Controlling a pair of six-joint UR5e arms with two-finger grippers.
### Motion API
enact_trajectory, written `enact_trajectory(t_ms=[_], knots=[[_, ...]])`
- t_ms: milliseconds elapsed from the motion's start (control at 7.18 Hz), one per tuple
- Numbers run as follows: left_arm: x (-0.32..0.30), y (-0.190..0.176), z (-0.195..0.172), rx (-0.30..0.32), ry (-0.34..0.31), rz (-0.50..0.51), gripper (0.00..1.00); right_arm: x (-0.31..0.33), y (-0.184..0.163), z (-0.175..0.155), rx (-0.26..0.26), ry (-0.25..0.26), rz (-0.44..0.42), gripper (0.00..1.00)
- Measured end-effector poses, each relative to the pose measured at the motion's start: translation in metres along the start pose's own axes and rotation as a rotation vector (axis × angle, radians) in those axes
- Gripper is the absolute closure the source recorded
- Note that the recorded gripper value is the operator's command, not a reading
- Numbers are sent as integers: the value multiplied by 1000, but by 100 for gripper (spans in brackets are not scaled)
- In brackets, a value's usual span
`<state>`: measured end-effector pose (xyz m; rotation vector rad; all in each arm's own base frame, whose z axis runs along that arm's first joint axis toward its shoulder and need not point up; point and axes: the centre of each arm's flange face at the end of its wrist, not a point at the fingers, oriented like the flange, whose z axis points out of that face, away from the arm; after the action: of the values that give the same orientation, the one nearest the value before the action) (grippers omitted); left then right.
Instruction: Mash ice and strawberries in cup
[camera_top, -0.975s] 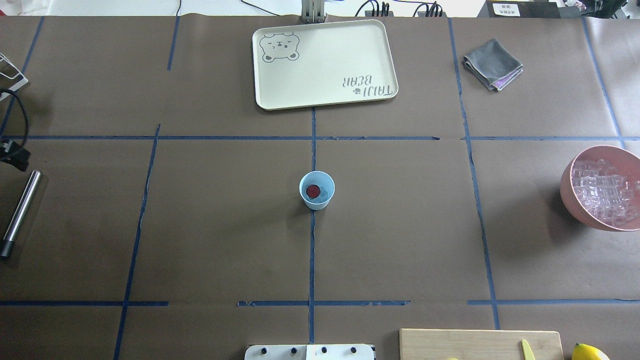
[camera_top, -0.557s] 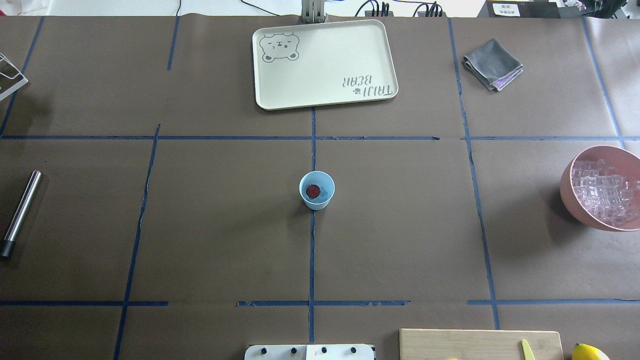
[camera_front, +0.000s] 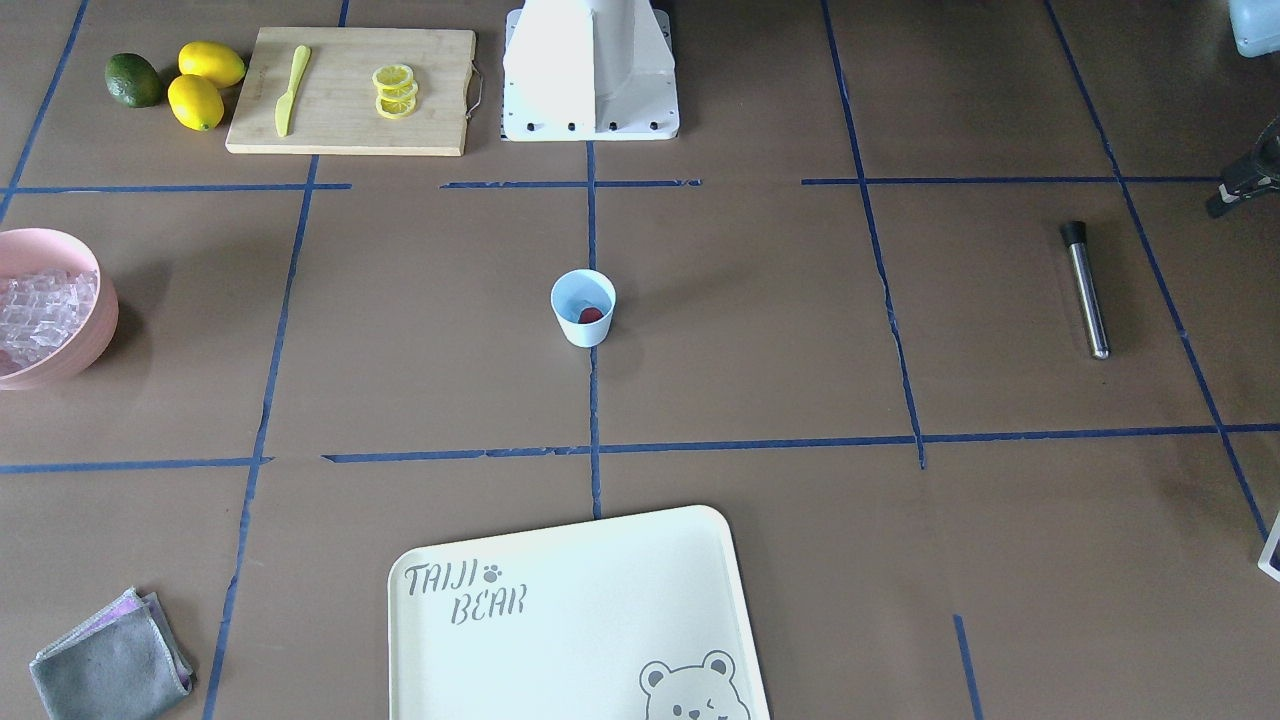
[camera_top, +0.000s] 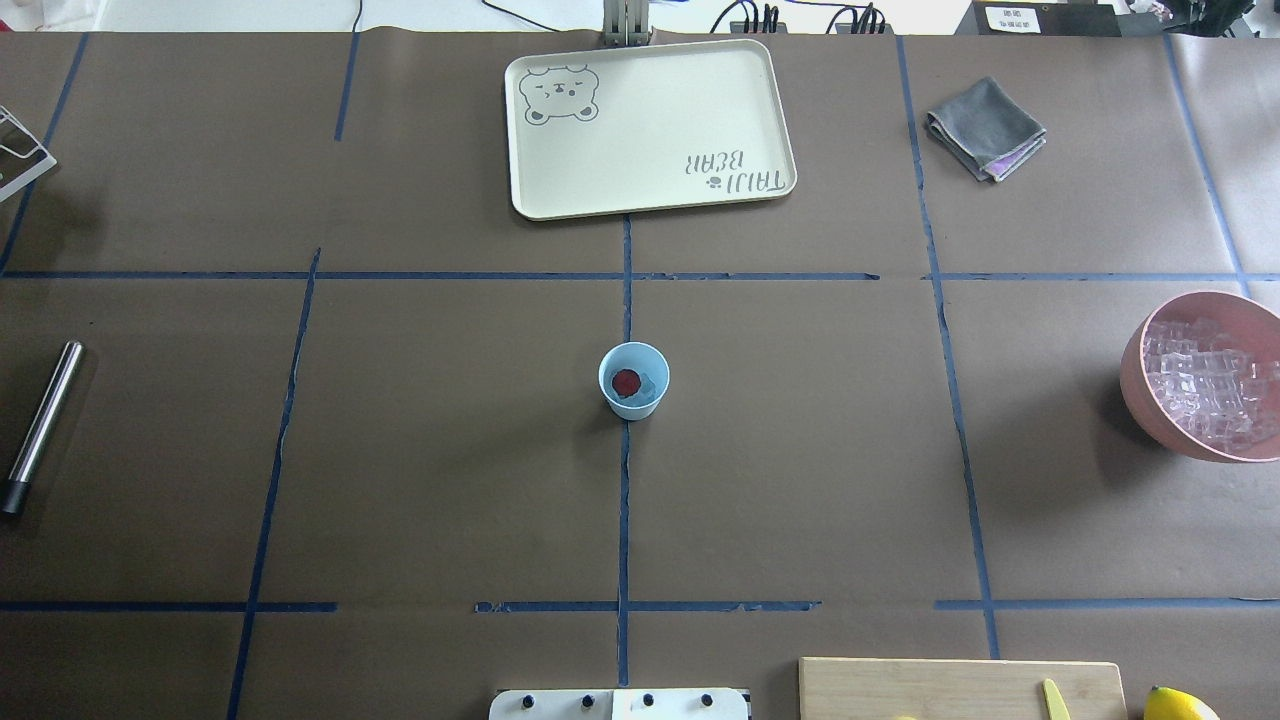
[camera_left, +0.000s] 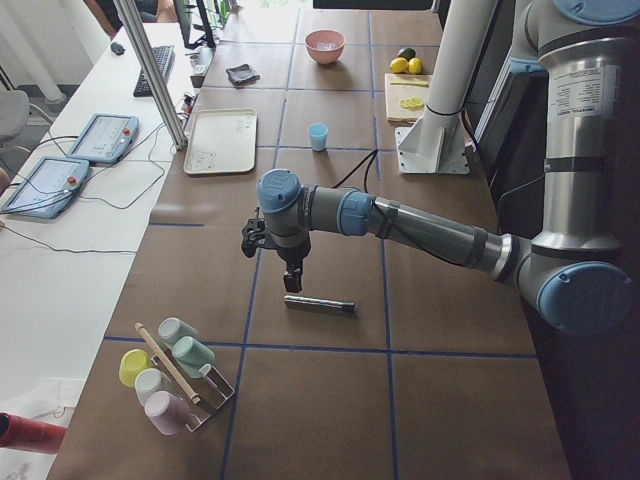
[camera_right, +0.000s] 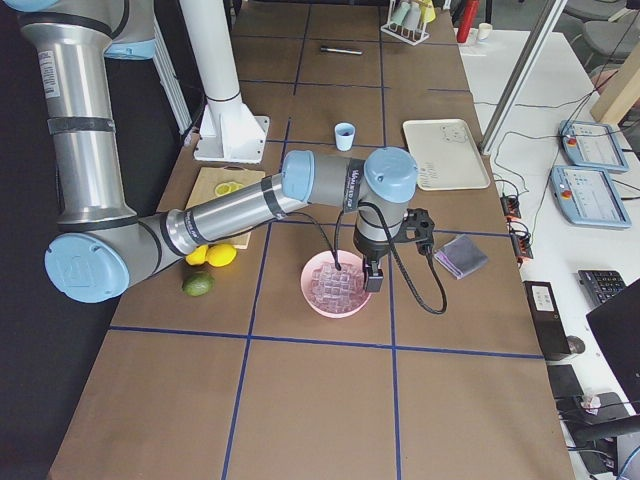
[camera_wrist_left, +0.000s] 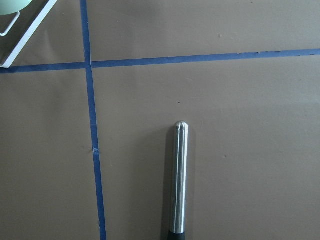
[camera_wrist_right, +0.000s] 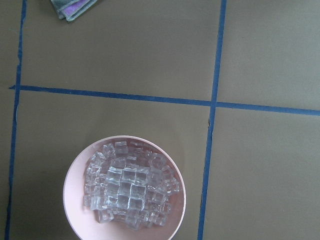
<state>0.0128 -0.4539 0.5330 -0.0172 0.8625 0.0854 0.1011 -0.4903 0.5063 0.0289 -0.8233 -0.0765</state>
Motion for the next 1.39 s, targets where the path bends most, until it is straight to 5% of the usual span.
enact_trajectory(t_ms=[557, 975, 1393], knots=[[-5, 10, 1, -3, 8, -9, 0, -2, -1, 1, -9, -2, 5, 0], [-41, 0, -17, 38, 3, -43, 0, 8, -3, 42, -98, 42, -8, 0], [-66, -7, -20, 46, -8, -36, 0, 28, -2, 70, -110, 45, -26, 0]])
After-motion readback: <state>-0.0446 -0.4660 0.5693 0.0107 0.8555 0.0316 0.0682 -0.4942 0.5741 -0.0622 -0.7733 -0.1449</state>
